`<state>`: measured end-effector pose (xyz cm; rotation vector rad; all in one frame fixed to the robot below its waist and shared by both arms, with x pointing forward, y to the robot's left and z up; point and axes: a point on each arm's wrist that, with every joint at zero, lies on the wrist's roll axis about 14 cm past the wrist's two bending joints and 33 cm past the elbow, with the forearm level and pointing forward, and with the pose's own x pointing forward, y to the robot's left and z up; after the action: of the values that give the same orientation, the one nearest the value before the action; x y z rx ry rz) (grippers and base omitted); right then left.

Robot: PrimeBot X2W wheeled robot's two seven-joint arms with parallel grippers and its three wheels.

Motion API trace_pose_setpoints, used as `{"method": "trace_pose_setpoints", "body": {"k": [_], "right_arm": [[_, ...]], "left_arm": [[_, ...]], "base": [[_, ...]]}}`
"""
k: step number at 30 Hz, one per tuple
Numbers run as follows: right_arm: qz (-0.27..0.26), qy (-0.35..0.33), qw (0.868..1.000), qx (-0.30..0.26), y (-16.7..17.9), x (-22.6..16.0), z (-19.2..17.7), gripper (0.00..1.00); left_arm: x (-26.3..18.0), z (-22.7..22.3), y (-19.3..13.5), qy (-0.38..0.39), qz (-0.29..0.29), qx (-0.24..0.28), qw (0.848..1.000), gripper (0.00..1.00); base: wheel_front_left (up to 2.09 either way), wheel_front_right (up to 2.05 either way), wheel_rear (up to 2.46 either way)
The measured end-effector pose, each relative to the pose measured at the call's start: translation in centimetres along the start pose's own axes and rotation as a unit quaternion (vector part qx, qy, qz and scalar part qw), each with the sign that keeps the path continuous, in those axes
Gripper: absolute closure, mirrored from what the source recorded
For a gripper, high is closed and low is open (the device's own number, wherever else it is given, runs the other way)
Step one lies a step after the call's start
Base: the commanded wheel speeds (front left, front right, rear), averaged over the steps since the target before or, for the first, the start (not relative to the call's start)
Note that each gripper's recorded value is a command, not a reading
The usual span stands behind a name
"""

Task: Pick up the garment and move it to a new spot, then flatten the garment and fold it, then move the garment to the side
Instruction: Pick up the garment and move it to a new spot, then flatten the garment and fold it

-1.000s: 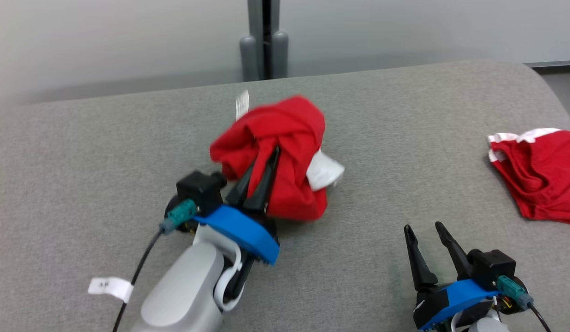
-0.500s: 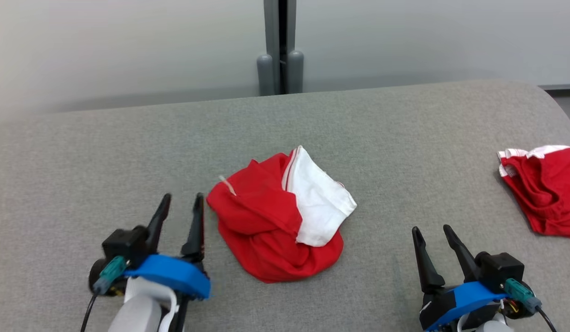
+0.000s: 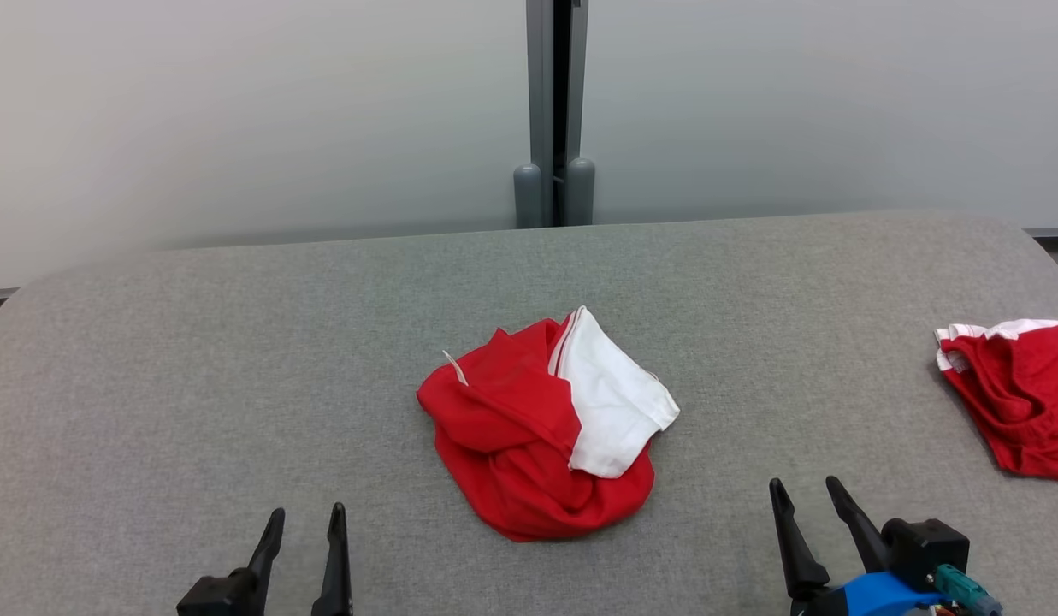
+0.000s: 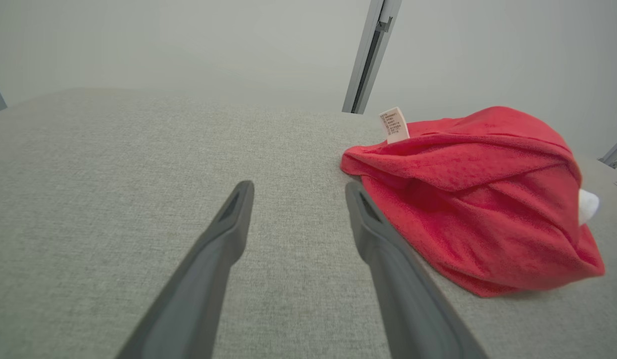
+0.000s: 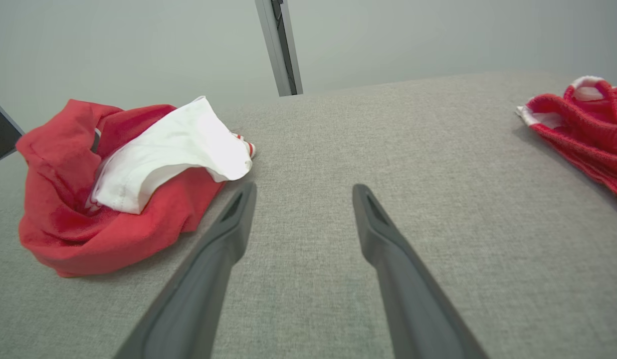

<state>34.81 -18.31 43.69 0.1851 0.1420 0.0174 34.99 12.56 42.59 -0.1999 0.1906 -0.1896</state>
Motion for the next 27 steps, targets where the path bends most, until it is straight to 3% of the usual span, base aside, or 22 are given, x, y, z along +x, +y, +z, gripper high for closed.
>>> {"method": "trace_pose_setpoints", "body": {"k": [13, 19, 27], "right_arm": [[0.019, 0.029, 0.999, 0.0, 1.2, 0.8, -1.7, 0.0], [0.043, 0.019, 0.999, -0.008, 2.8, 5.5, -0.1, 0.0], [0.063, 0.073, 0.995, -0.016, 4.5, 10.4, -2.8, 0.0]], "left_arm": [[-1.1, -0.8, 1.2, 0.01, 0.022, 0.01, 1.0, 0.0], [0.3, -0.5, 1.1, 0.007, 0.018, 0.004, 1.0, 0.0], [0.8, -2.0, 2.6, 0.033, 0.038, -0.004, 0.999, 0.0]], "base": [[0.0, 0.0, 0.0], [0.0, 0.0, 0.0], [0.0, 0.0, 0.0]]}}
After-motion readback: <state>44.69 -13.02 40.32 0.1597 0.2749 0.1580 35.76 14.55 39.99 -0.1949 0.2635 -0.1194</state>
